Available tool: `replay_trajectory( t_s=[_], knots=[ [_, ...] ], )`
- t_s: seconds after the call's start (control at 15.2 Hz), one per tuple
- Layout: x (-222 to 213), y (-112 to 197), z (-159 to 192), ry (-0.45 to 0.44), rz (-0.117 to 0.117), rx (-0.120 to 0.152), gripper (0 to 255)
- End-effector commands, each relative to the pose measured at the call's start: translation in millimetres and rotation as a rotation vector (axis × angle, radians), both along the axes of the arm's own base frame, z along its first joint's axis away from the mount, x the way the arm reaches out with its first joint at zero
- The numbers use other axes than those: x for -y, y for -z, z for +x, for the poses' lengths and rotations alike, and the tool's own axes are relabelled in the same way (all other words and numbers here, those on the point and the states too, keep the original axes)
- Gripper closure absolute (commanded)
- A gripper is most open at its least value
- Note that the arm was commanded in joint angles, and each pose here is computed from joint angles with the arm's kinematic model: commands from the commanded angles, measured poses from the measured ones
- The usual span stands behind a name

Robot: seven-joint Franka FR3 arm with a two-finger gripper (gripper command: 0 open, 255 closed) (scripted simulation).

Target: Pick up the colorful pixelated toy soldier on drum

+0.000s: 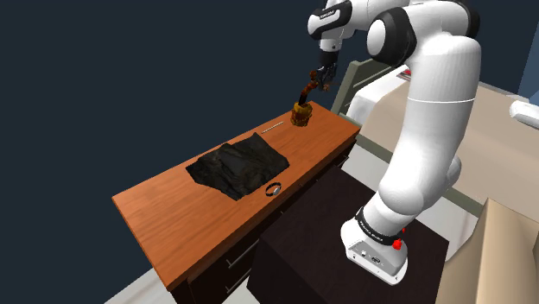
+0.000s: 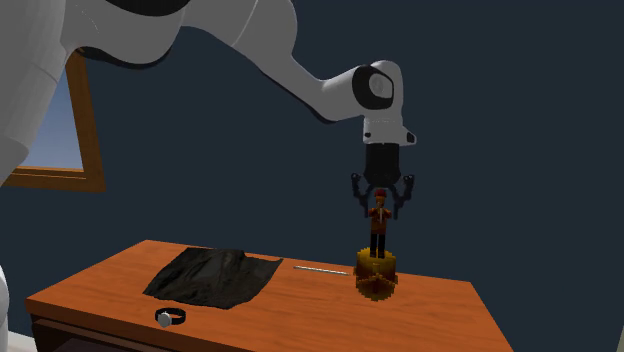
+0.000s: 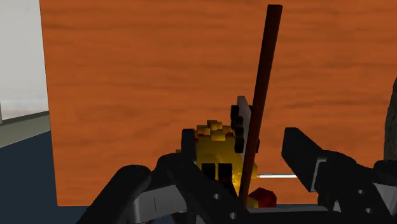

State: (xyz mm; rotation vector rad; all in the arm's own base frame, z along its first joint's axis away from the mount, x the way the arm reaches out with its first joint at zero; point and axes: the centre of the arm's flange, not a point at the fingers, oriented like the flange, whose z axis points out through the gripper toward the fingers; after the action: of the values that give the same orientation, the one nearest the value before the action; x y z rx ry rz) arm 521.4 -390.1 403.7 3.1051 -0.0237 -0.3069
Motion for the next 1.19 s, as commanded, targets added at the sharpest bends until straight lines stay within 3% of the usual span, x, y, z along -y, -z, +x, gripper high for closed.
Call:
replay_trajectory(
  t_s=[0.0, 0.53, 1.12],
  knots=[
    [0, 1, 0, 0.0, 0.0, 0.0, 255],
    [0, 1, 0, 0.0, 0.0, 0.0, 255],
    [0, -47, 0, 0.0, 0.0, 0.0, 255]
  ],
)
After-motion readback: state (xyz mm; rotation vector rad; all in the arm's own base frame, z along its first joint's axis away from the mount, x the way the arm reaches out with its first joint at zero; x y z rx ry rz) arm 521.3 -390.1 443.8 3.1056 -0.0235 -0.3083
